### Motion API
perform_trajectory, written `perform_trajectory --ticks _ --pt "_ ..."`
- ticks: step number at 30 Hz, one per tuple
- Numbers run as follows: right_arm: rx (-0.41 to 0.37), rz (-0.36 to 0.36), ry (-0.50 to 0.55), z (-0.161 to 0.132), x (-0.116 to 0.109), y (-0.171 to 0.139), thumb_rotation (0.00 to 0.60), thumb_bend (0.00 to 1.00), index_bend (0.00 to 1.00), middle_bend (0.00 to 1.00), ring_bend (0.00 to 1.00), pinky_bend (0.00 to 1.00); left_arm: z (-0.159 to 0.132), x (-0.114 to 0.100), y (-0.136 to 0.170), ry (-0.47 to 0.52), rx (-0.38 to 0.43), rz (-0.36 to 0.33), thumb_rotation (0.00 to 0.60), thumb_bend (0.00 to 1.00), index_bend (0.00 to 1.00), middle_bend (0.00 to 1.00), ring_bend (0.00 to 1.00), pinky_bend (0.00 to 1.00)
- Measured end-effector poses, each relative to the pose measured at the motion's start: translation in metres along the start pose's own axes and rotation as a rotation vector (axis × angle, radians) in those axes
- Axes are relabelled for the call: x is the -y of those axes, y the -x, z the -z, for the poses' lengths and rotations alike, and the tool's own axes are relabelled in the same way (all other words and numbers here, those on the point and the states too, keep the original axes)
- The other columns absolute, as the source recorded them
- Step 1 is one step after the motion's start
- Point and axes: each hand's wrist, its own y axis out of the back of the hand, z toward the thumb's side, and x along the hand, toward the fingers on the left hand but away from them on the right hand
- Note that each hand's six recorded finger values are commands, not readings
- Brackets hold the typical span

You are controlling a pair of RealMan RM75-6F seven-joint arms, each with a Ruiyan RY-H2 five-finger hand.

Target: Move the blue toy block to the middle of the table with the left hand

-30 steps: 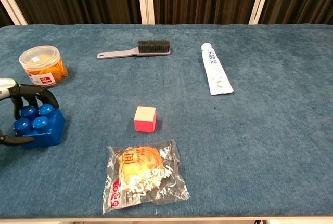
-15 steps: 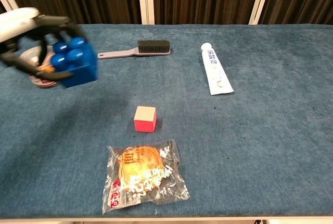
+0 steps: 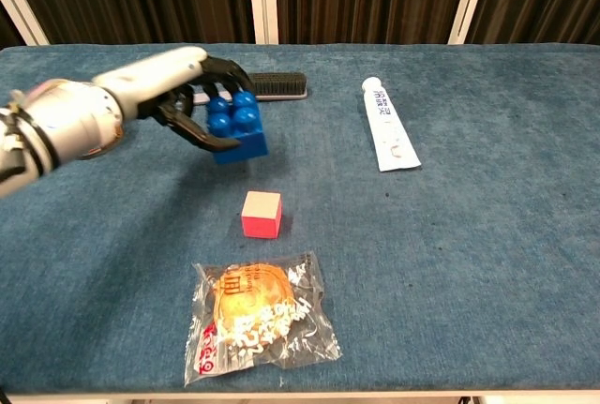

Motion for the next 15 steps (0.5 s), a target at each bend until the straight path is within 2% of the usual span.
perform_trajectory --ticks 4,10,13,15 --pt "-0.001 -0.001 0.002 0.001 0.0 0.0 0.6 0.27 0.0 0.0 0.0 0.0 -0.009 0.01 -0.002 0.005 0.025 0.012 0.6 0.31 0.5 0.57 0.52 0.57" --pt "-0.002 0.003 0.005 0.001 -0.002 -0.001 0.6 0.27 0.0 0.0 0.0 0.0 -0.014 0.02 -0.004 -0.041 0.042 0.032 0.6 0.09 0.37 0.44 0.36 0.43" --pt "-0.001 0.005 0.006 0.002 -0.002 -0.001 0.6 0.27 0.0 0.0 0.0 0.0 -0.013 0.023 -0.005 -0.059 0.042 0.055 0.6 0.01 0.31 0.38 0.3 0.4" --pt "-0.002 0.006 0.006 0.002 -0.002 -0.001 0.6 0.27 0.0 0.0 0.0 0.0 -0.012 0.025 -0.004 -0.064 0.04 0.074 0.6 0.0 0.27 0.34 0.26 0.37"
